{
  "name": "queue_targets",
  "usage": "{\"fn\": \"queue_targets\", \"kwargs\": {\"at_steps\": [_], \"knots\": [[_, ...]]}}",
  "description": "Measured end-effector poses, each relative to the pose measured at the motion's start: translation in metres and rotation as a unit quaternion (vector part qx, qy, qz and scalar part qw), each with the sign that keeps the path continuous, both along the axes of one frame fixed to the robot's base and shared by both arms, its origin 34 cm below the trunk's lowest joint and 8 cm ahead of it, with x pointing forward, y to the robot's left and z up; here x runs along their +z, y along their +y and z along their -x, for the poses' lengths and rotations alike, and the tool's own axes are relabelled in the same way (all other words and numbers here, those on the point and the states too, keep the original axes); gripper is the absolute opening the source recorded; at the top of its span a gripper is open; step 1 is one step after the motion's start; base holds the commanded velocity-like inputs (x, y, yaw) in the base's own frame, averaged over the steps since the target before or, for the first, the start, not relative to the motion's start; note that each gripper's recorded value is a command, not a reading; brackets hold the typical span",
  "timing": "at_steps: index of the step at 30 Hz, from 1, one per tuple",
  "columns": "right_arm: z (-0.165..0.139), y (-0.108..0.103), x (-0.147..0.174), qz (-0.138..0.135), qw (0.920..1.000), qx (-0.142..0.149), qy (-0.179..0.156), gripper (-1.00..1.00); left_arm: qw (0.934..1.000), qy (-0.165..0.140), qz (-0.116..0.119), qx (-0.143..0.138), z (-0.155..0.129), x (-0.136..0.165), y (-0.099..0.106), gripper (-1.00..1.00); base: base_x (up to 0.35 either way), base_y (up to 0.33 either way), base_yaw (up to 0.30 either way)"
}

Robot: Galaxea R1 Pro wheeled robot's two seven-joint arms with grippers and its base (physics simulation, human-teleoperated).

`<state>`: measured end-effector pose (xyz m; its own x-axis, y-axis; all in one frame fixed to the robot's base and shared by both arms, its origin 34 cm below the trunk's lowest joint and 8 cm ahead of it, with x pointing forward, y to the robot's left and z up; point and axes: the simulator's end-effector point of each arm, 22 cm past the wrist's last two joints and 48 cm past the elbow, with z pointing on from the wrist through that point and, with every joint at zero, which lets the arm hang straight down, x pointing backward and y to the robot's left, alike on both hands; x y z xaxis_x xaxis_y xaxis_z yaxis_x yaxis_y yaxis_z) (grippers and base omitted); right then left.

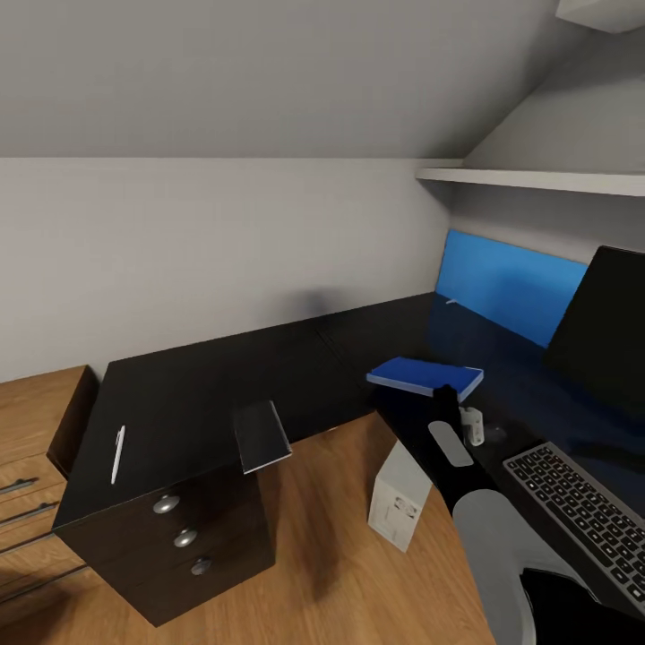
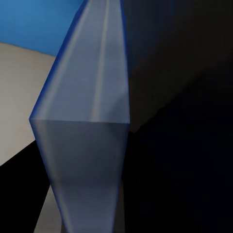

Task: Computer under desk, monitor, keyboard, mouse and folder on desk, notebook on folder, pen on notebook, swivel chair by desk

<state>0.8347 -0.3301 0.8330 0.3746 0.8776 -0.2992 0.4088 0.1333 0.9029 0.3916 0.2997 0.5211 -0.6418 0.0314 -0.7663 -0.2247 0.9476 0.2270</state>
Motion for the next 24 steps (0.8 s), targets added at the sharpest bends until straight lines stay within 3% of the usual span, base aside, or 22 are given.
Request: {"fn": "queue_targets", "kwargs": {"at_steps": [24], "knots": [[0.0, -0.001, 0.013, 0.002, 0.9999, 0.001, -0.01, -1.0, 1.0, -0.007, 0.001, 0.002, 0.0, 0.003, 0.0, 1.0, 0.0, 0.0, 0.071]]}}
